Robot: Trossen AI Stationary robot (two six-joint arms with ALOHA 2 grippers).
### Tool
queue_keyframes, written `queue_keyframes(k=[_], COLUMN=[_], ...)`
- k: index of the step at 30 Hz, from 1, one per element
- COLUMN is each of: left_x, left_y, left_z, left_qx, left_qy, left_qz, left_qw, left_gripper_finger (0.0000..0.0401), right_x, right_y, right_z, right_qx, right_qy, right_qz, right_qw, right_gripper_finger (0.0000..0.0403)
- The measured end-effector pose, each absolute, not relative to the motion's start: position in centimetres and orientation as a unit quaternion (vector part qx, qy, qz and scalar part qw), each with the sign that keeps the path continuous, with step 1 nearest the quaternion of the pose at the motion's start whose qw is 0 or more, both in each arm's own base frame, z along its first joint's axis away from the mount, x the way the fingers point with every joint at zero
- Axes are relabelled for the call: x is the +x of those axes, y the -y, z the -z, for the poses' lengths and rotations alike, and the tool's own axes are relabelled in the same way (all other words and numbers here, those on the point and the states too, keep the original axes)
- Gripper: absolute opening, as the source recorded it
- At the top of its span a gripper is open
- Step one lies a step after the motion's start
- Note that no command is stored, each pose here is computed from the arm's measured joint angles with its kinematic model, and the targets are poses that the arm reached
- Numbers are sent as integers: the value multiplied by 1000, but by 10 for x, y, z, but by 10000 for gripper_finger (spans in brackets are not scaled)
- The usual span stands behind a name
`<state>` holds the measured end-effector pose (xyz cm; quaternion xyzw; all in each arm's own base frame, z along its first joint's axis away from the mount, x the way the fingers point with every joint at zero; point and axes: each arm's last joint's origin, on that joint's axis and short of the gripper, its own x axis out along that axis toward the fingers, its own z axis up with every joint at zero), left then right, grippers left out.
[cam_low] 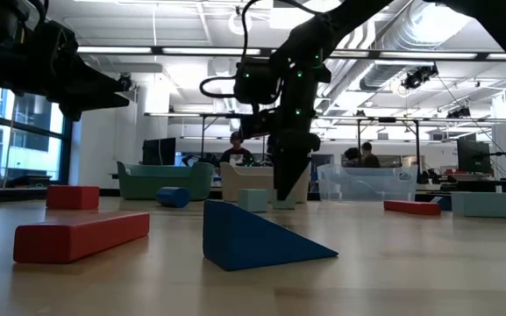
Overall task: Sort & place blocks by color
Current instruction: Put the light blue block into the transparent bin
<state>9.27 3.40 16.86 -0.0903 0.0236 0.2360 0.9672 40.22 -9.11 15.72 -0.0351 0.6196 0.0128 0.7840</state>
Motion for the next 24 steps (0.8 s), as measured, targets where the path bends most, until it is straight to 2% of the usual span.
queue_keyframes(k=[6,14,20,24], left_x=[93,93,93,93], left_y=[-34,-34,-34,-34], left_z=[-169,-168,-169,-168], left_qx=[-90,-90,-92,-131], left_qy=[-24,-24,-24,-14], left_qz=[-236,-236,-236,-237], left_qw=[967,967,967,963], left_gripper_finger=[147,147,147,147], right_x=[401,401,400,399], right_y=[91,91,90,89], right_z=[-157,-158,-159,-167], right_qx=[-34,-20,1,11], right_qy=[-623,-624,-628,-636], right_qz=[-14,-3,12,16], right_qw=[782,782,778,771], right_gripper_finger=[171,105,105,105])
